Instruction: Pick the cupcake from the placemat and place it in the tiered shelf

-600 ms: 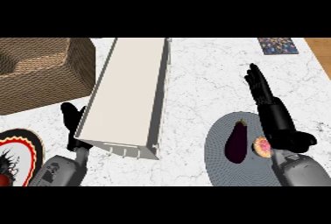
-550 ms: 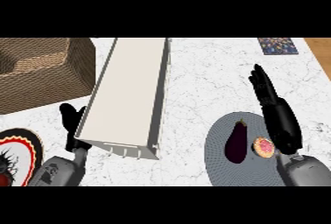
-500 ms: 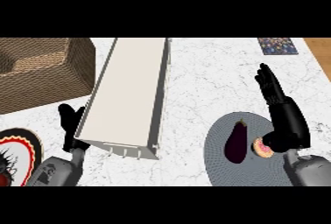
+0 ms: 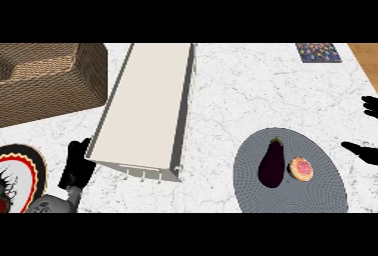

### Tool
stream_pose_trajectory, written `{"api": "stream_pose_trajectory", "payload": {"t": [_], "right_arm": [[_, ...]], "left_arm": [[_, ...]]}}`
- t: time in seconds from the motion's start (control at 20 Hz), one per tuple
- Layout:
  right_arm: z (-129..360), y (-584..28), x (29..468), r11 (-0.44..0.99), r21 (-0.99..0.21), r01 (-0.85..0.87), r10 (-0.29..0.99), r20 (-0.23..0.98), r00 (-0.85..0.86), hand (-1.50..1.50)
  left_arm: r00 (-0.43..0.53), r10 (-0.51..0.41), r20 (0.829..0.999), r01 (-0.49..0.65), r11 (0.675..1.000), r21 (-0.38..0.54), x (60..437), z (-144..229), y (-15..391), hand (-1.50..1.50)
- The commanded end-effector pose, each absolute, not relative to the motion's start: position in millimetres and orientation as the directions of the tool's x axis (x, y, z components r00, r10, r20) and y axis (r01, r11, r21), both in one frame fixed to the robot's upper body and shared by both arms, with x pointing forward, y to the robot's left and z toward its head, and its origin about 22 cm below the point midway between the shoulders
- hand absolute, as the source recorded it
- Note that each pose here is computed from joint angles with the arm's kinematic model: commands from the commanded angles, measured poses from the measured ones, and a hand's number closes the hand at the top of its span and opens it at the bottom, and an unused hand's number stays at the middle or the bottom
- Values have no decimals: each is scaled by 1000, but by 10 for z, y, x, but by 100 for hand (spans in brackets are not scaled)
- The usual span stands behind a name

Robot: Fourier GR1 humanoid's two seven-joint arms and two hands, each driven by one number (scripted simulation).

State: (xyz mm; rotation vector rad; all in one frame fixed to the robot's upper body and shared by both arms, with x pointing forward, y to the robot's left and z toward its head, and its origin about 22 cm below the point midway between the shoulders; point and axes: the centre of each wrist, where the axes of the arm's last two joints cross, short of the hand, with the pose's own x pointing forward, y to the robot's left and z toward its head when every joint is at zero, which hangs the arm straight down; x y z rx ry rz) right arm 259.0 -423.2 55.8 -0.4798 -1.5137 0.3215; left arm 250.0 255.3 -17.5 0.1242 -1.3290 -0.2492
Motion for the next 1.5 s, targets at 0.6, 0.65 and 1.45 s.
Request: {"api": "stream_pose_trajectory", "payload": {"t": [0.6, 0.65, 1.45], "right_arm": [[985, -4315, 2479, 691, -513, -509, 589, 808, -15, -150], [1286, -4207, 2696, 621, -610, -491, 685, 727, -37, -150], [1075, -2590, 2408, 171, -898, -406, 978, 203, -38, -150]], "left_arm": [[238, -268, 934, 115, 962, 247, 2462, -344, 2791, 0], [249, -263, 932, 140, 962, 234, 2450, -373, 2724, 0], [234, -265, 935, 142, 961, 237, 2394, -362, 2853, 0]]}}
